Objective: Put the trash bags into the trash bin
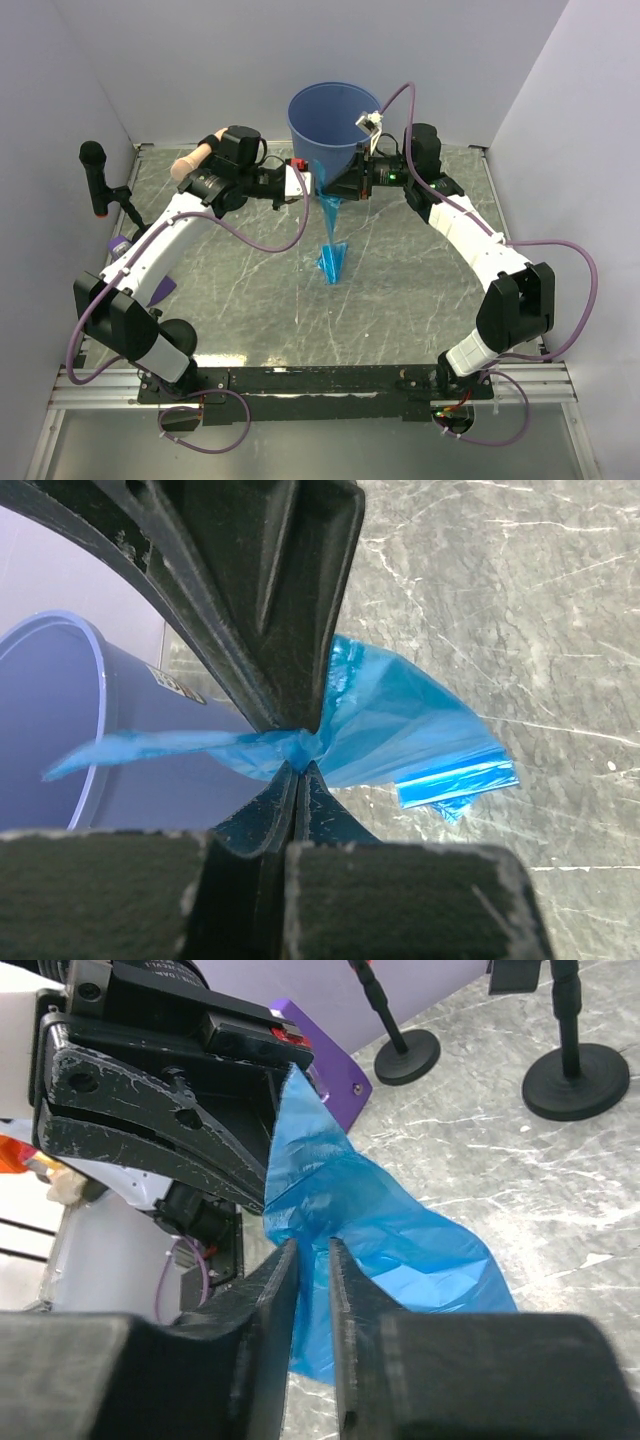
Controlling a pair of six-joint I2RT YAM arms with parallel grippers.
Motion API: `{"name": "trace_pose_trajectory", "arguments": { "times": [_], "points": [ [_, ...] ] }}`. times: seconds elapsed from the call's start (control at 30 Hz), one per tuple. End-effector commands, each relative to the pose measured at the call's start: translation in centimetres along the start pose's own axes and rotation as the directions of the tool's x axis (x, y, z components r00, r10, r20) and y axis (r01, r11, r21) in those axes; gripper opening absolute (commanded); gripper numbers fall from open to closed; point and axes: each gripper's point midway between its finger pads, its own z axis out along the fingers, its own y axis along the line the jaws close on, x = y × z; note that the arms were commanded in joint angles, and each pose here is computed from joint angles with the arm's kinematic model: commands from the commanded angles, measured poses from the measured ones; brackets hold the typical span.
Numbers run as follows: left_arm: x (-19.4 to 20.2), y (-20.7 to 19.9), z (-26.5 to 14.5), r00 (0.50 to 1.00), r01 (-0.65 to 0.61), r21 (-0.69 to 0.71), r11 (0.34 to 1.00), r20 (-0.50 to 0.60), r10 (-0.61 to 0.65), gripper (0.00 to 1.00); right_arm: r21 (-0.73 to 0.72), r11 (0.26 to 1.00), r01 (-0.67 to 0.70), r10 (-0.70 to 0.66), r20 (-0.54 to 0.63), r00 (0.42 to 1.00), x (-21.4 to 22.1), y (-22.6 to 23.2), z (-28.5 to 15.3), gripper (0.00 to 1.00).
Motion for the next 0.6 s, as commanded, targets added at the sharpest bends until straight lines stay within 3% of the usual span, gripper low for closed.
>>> {"name": "trace_pose_trajectory", "arguments": {
  "times": [0.0,0.2,0.43,0.57],
  "points": [
    [-2.2,0.6,-0.7,0.996,-0.081,-0.009,0.997,0.032,0.081,0.0,0.006,0.993,0.121,-0.121,0.03,0.992,-2.4,0.5,-0.3,0.19],
    [-1.8,0.5,-0.7,0.995,-0.098,0.001,0.995,0.008,0.098,0.01,0.032,0.986,0.162,-0.162,0.008,0.987,-2.2,0.1,-0.5,0.01],
    [-2.3,1.2,-0.8,0.994,-0.112,-0.021,0.994,0.012,0.112,0.0,0.038,0.978,0.204,-0.202,-0.03,0.979,-1.6,0.0,-0.6,0.0],
    [-2.8,1.7,-0.9,0.992,-0.122,-0.042,0.992,0.024,0.123,0.01,0.126,0.969,0.213,-0.205,-0.07,0.976,-0.3,-2.0,-0.8,0.0]
  ]
}}
